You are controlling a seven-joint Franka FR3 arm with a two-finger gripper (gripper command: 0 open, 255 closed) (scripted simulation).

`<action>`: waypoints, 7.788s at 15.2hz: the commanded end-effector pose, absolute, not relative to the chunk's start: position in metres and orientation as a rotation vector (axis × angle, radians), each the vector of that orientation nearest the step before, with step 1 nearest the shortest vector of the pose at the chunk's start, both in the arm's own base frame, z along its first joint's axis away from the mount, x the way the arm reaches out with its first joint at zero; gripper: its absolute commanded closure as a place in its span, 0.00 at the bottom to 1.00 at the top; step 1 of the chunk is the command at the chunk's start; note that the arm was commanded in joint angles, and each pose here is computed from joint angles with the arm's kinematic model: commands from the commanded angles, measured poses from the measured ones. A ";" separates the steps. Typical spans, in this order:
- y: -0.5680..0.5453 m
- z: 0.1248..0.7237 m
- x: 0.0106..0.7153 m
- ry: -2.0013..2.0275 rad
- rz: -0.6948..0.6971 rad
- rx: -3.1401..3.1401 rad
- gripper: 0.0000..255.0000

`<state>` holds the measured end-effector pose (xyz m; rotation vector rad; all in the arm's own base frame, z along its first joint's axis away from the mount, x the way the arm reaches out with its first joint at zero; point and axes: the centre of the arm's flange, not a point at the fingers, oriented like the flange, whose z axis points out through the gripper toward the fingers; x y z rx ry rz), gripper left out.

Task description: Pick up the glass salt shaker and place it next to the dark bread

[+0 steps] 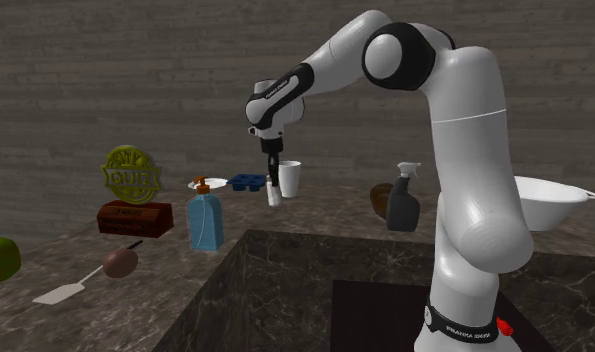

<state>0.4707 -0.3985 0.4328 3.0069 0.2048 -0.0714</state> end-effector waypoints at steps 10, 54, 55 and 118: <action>-0.399 0.492 0.471 0.205 -0.072 3.007 1.00; -0.428 0.542 0.024 0.205 -0.072 3.007 1.00; -0.429 0.542 0.010 0.205 -0.072 3.007 1.00; -0.428 0.422 -0.080 0.205 -0.072 3.007 0.00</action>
